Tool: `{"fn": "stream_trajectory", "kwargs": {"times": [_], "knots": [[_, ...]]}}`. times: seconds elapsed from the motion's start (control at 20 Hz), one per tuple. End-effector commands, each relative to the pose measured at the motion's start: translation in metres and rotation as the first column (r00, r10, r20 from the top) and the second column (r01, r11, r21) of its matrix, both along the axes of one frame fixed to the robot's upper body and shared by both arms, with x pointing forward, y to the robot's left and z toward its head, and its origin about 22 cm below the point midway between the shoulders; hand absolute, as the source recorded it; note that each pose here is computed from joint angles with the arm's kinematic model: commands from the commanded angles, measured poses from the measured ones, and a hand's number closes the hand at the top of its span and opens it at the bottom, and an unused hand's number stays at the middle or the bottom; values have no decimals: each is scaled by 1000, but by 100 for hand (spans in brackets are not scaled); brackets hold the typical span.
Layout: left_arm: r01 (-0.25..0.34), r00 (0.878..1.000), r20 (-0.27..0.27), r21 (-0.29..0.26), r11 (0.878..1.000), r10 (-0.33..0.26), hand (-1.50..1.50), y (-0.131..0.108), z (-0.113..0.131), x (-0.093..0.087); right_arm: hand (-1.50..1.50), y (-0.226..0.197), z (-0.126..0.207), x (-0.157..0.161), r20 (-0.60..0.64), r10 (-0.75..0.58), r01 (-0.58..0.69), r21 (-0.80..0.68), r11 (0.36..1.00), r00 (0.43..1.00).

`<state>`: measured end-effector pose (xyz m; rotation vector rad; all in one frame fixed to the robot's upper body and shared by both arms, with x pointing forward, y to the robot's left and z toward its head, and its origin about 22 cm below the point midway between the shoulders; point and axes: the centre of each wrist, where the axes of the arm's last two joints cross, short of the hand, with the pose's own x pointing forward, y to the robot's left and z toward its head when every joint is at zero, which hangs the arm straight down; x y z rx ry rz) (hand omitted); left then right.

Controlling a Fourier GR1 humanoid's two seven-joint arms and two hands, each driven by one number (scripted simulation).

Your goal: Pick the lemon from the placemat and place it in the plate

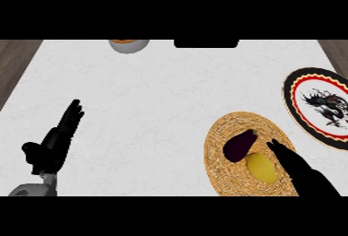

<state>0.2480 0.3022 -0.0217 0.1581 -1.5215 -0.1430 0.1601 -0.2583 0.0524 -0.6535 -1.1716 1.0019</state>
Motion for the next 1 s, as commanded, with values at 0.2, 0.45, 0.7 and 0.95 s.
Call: {"fn": "stream_trajectory", "kwargs": {"times": [0.2,0.45,0.7,0.95], "knots": [[-7,1000,17,7,1000,7,0,6,6,7,-150,-12,0,12,-58,11,-13,-32,999,998],[-8,1000,6,15,1000,8,0,-7,10,0,-150,8,-34,34,-76,2,-7,-70,998,997],[-1,1000,-22,9,1000,1,0,0,-4,4,-150,16,-45,32,-67,-45,37,-119,992,997],[8,1000,1,5,1000,-8,0,6,-6,-7,-150,18,-66,38,-123,-8,-4,-95,995,992]]}}
